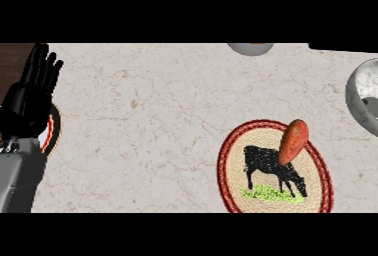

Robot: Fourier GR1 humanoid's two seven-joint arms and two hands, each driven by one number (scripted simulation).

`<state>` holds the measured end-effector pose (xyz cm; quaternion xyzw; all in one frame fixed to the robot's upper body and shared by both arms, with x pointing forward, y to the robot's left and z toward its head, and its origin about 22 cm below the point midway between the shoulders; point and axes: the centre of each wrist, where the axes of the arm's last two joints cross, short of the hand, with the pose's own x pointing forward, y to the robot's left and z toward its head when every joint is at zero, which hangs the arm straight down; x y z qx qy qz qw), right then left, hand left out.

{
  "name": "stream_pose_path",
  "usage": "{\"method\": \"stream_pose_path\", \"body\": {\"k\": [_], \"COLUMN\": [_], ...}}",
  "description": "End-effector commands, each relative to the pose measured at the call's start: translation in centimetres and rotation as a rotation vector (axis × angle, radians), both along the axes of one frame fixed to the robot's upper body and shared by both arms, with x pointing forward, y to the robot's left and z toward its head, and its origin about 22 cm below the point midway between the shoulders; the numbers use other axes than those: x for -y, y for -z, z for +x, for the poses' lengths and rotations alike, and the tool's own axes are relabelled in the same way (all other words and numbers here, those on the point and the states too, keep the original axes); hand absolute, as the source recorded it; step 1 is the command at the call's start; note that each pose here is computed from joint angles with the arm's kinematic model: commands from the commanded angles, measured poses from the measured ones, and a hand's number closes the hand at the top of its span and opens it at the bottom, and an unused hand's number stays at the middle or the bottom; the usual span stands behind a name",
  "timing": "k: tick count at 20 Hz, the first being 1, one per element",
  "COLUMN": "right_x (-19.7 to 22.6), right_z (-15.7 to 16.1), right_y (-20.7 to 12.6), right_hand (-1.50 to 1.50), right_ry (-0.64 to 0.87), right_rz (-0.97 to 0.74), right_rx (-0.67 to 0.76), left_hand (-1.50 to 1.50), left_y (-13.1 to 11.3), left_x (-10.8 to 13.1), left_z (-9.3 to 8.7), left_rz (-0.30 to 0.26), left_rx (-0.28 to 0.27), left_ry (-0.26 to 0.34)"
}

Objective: Pick the cupcake from the placemat and place it in the bowl

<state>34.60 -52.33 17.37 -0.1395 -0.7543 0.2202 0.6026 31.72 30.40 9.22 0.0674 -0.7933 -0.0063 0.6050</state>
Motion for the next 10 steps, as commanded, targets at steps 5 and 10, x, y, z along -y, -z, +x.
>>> {"method": "stream_pose_path", "body": {"k": [5, 10], "right_x": [2.1, 2.7], "right_z": [-1.8, -2.4], "right_y": [-1.3, -1.4], "right_hand": [-1.50, -1.50], "right_ry": [-0.060, -0.053], "right_rz": [0.165, 0.202], "right_rx": [0.018, 0.021], "left_hand": [0.00, 0.00], "left_y": [0.0, 0.2], "left_x": [0.5, 0.2], "left_z": [0.1, -0.1], "left_rz": [-0.016, -0.016], "left_rx": [0.009, 0.013], "left_ry": [0.009, 0.013]}}
